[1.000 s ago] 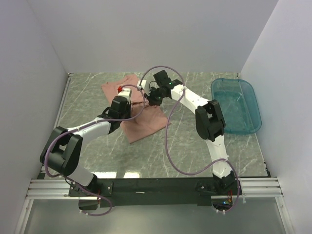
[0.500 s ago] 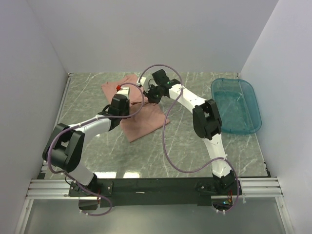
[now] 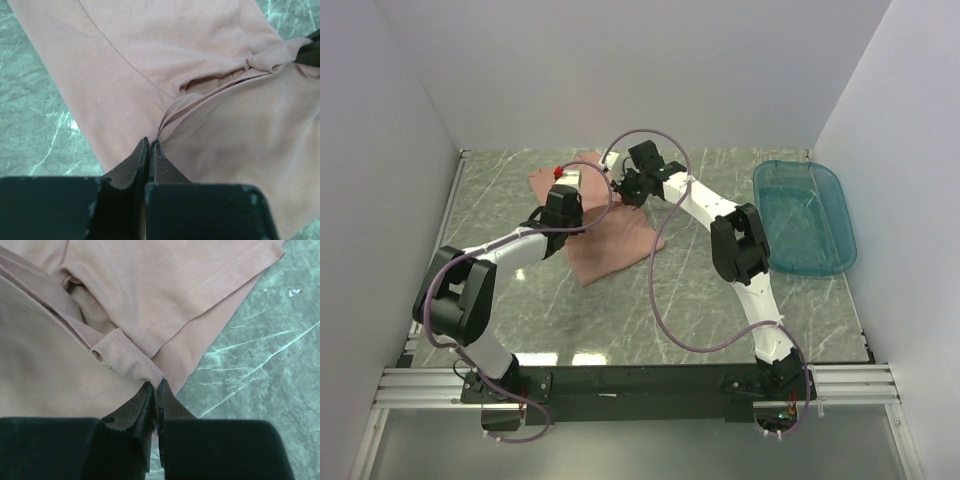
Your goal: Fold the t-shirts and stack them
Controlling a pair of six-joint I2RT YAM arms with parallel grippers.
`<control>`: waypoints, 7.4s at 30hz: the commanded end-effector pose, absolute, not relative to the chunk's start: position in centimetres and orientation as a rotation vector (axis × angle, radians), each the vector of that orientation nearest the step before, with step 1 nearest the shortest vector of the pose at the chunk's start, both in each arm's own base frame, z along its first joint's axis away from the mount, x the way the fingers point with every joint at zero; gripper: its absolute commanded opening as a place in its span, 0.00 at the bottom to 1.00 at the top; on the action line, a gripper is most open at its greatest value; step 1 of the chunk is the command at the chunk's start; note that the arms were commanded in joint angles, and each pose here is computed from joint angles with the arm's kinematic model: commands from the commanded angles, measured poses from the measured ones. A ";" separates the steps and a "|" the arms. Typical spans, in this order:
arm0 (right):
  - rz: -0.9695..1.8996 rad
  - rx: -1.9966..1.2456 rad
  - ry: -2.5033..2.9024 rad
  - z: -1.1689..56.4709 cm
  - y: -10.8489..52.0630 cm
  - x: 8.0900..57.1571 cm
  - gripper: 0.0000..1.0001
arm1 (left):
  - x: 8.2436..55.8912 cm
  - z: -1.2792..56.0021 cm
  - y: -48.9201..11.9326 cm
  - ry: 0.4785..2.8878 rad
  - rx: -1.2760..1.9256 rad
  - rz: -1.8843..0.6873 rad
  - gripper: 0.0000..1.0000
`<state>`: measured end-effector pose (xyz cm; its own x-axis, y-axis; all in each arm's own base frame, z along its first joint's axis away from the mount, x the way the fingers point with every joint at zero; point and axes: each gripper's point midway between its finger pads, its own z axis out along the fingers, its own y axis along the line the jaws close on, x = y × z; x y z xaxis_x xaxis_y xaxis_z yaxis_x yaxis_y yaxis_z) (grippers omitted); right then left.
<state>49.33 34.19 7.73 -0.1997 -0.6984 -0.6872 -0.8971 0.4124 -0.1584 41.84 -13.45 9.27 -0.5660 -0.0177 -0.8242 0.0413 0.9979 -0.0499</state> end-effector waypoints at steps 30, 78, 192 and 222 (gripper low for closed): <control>0.113 -0.822 1.885 17.4 32.7 57.1 0.70 | 44.7 15.4 -7.8 2.074 -0.297 0.136 0.79; 1.042 -0.553 2.444 7.9 26.3 41.7 0.66 | 25.9 3.9 -15.0 2.263 -0.697 -0.876 0.72; 0.627 -1.638 1.426 16.8 20.5 23.6 0.75 | 22.3 17.9 -20.2 1.660 0.995 -0.327 0.97; 0.583 -1.644 1.419 14.7 20.0 23.4 0.76 | 19.3 14.1 -23.8 1.640 1.207 -0.409 0.99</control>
<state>23.11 19.84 14.27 0.1993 -0.5576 -0.8058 -0.9659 0.0269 -0.2575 19.57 -22.91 13.42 -0.0280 0.5382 -0.8424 0.8413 0.4678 0.2709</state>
